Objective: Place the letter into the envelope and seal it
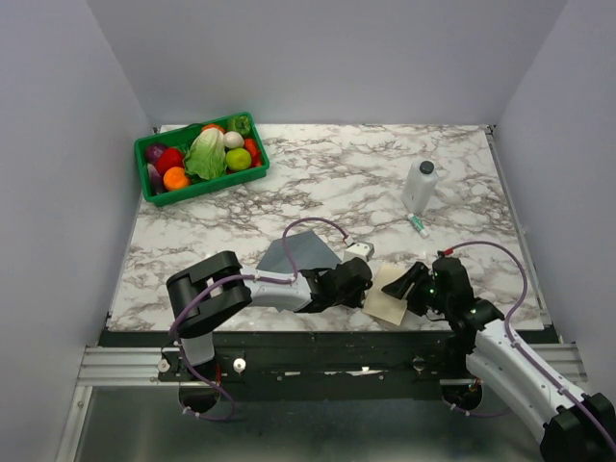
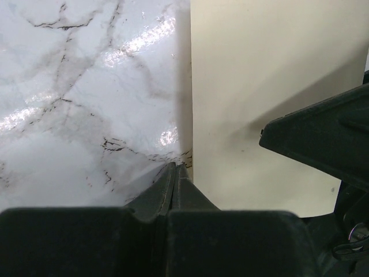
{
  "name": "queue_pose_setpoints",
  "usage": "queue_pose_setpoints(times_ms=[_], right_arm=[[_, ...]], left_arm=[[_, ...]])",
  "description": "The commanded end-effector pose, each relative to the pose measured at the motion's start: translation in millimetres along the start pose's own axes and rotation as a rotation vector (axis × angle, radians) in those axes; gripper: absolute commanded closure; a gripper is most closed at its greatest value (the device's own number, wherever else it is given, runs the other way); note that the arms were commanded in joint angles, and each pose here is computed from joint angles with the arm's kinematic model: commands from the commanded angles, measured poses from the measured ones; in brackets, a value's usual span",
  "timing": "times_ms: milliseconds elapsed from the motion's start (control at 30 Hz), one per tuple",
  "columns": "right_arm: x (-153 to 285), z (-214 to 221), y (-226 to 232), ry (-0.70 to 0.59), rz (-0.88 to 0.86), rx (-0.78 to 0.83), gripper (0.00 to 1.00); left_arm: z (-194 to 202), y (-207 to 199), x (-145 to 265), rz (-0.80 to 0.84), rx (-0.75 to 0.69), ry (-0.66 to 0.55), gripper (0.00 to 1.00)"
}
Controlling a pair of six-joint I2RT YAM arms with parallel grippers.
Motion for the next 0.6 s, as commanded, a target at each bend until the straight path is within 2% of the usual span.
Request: queue_pose_setpoints(times_ms=[0, 200, 267, 400, 567], right_arm=[[2.6, -1.6, -9.0, -0.02, 0.054, 0.004, 0.44], [5.1, -4.0, -4.9, -0.044, 0.02, 0.008, 0.64], [6.3, -4.4, -4.5, -0.05, 0.013, 0.005, 0.67], [9.7, -5.9, -2.5, -0.066, -0.003, 0.006, 0.68], [12.4, -6.0, -5.4, -0.07, 0.016, 0.015, 0.61]], left_arm=[[50.6, 33.4, 0.3, -0.124, -0.054, 0.171, 1.0], [51.8, 35.7, 1.4, -0.131, -0.054, 0.171, 1.0], [52.4, 36.5, 1.8, -0.133, -0.053, 0.171, 1.0], [52.3, 37.4, 2.2, -0.138, -0.052, 0.169, 1.0], [50.7, 35.9, 1.2, -0.135, -0.051, 0.165, 1.0]])
Point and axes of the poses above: each gripper's point midway between its finger pads, its own x axis back along the fingers, its own y axis along the line the jaws close on, z = x × y, the point moved 2 cm from there along x, back along the fingers, and after that the axes turned 6 degrees about -x, right-handed, at the moved point
